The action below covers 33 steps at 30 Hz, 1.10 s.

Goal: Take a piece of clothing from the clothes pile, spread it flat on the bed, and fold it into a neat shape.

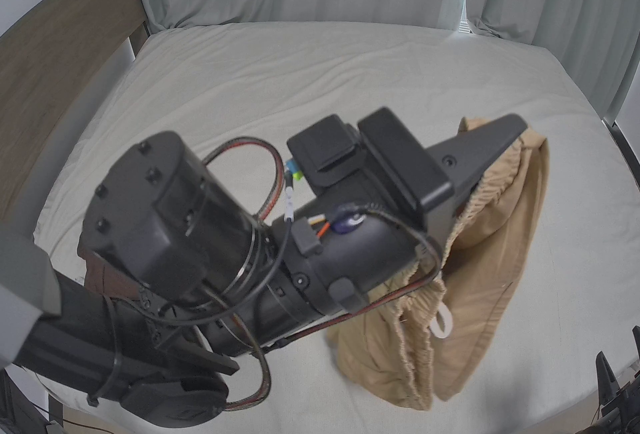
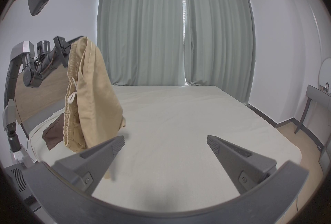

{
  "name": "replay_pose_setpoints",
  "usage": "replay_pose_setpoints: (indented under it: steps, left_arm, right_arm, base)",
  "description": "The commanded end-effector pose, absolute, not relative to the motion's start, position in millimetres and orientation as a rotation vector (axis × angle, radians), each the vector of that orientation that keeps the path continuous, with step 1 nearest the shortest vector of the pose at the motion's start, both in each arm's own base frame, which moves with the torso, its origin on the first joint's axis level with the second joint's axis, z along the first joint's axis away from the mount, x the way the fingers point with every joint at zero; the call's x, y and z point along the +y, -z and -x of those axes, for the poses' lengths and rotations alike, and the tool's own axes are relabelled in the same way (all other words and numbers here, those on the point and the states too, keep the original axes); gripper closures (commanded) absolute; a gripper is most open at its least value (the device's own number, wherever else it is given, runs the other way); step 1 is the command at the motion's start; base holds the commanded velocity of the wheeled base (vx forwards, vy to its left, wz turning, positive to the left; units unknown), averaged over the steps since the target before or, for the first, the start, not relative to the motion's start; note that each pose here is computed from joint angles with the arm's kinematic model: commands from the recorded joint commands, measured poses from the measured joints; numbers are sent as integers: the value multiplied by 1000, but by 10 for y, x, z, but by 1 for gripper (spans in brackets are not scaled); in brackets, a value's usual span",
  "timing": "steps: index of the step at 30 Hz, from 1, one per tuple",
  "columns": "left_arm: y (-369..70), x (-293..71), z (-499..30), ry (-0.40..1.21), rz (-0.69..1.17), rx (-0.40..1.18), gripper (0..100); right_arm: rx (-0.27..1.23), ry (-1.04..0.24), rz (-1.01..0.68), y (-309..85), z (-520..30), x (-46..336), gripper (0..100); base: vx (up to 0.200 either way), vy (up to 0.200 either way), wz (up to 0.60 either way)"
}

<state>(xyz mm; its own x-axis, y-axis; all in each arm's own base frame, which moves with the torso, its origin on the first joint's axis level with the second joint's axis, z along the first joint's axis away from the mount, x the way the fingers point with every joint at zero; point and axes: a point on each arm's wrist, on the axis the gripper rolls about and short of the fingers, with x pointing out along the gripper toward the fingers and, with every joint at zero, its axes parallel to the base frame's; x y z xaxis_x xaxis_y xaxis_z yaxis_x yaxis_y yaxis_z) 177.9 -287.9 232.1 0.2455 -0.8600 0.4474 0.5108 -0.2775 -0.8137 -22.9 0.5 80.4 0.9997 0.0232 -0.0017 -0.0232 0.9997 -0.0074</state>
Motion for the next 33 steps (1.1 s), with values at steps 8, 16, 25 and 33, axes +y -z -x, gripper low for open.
replay_pose_setpoints:
  steps: [8,16,25,33]
  left_arm:
    - [-2352,-2617,-1859,1300,1265,317,100]
    - [-1476,-1959,-2388,973,998,324,100]
    - [-1272,-1717,-2535,892,918,341,100]
    - [-1188,-1601,-2598,836,900,343,100]
  right_arm:
    - [1,-25,8,-756,229,5,0]
    - [1,-25,8,-756,229,5,0]
    - [1,-25,8,-756,229,5,0]
    - [1,-25,8,-756,229,5,0]
  base:
    - [0,0,0]
    - [0,0,0]
    - [0,0,0]
    - [0,0,0]
